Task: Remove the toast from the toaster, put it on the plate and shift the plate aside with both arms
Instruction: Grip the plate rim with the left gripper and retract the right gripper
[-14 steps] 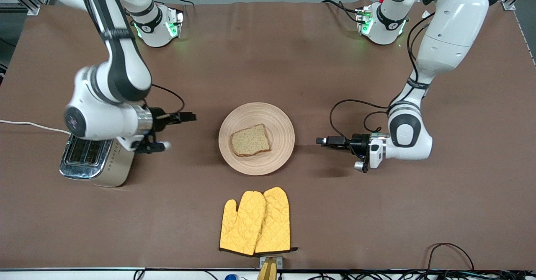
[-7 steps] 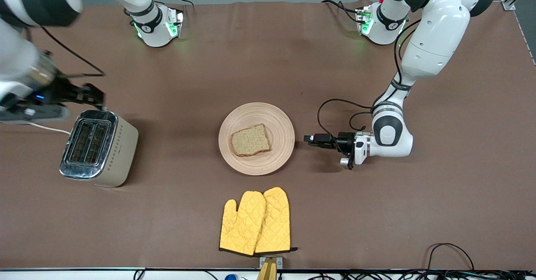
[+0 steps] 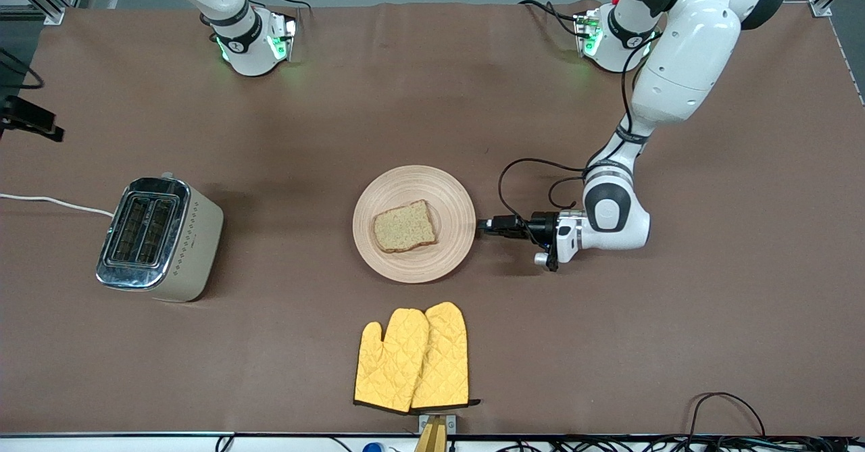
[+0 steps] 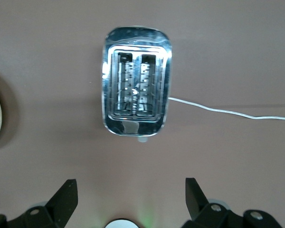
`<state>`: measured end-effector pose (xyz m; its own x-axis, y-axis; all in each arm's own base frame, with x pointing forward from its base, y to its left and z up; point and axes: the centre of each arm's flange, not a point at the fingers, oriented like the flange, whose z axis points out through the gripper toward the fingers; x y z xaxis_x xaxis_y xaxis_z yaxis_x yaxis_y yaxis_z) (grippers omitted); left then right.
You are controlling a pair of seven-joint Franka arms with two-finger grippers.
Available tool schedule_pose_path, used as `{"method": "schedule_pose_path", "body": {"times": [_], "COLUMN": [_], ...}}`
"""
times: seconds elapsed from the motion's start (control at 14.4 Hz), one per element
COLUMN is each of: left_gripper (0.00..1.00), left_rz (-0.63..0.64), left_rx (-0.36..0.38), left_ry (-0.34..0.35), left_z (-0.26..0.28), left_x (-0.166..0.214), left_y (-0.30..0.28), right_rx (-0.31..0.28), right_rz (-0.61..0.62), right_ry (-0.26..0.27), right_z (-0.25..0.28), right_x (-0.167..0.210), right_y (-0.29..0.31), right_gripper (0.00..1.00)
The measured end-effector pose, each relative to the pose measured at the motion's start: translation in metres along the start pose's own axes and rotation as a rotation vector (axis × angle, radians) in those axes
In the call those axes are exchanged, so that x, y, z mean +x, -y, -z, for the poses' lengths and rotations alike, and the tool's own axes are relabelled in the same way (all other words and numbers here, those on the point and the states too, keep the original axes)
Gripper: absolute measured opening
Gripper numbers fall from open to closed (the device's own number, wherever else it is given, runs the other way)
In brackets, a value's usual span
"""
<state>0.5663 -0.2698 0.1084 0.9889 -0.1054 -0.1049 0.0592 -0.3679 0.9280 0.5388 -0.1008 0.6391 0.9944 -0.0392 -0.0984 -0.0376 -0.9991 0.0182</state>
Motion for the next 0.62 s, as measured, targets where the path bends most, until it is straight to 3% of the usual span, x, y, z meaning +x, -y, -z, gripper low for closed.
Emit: {"method": "schedule_pose_path", "body": {"times": [0.21,0.42,0.62], "left_gripper": [0.54,0.52,0.21], "left_rz": [0.007,0.011,0.009], "left_rx": [0.002,0.016,0.024], "left_ry": [-0.008,-0.015,-0.014], "left_z": [-0.014,-0.02,-0.024], "left_x": [-0.002,-0.004,-0.005], "left_y": [-0.001,0.001,0.001], "right_rx": [0.0,-0.001,-0.007], "right_rz": [0.0,0.05,0.105], "right_ry": [-0.026,-0.037,-0.026], "right_z": [0.003,0.005,0.005], "right_x": [0.0,0.005,0.007], "right_y": [-0.01,0.02,0.075], "right_gripper": [1.0,1.0,1.0]}}
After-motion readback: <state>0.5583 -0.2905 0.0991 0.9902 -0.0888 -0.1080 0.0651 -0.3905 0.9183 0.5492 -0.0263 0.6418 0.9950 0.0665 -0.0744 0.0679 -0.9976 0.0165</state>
